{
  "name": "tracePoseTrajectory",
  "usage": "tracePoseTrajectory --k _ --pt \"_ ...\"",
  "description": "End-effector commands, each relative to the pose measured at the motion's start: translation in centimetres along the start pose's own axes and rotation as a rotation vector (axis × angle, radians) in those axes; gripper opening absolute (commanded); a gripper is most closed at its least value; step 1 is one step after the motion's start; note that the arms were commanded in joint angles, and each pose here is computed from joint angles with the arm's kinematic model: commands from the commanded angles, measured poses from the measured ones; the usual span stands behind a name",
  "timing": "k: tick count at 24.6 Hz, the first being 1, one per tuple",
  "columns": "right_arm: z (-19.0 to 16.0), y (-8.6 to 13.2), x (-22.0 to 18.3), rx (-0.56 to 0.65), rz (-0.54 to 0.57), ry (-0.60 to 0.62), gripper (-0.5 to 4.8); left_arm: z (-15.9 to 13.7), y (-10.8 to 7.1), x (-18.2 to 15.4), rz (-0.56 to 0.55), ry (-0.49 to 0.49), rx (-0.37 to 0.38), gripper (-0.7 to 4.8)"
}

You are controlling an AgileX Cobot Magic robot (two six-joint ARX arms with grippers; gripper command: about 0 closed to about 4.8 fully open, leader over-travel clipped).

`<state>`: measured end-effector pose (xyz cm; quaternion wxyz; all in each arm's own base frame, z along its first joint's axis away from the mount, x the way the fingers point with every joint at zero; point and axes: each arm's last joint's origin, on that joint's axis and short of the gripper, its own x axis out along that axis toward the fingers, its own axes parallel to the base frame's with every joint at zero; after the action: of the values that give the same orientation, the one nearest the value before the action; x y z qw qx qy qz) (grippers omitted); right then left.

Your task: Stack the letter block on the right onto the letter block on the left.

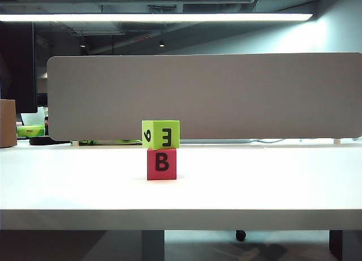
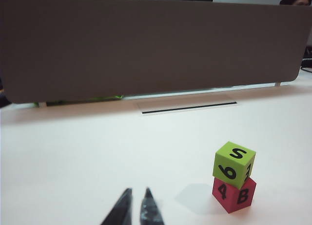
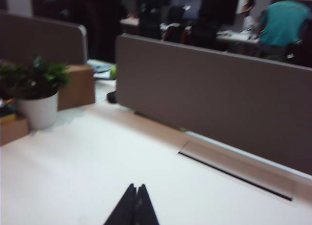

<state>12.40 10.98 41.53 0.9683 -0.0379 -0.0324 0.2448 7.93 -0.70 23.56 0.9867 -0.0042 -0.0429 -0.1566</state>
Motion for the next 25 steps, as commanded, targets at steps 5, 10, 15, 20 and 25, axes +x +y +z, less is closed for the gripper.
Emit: tracePoseTrajectory --k 5,10,15,20,25 --pt "0.5 -1.6 -4.6 0.017 -0.105 -0.045 -0.06 -0.8 0.2 -0.2 0.098 -0.042 0.001 0.26" --pt "0.3 -2.6 -7.6 0.061 -0.16 -0.039 -0.06 -2.5 0.5 0.2 0.111 -0.013 -0.009 0.26" --pt "-1.6 -3.1 -9.9 0.135 -0.152 -0.002 -0.06 -5.1 0.7 0.7 0.112 0.031 -0.022 0.26" --pt "-5.0 -2.7 -10.3 0.13 -0.094 0.022 -0.06 -6.9 0.9 1.0 0.127 0.065 -0.023 0.26" --pt "-8.3 -1.8 -9.1 0.134 -0.011 0.071 -0.06 -7.2 1.0 0.9 0.155 0.095 -0.036 0.26"
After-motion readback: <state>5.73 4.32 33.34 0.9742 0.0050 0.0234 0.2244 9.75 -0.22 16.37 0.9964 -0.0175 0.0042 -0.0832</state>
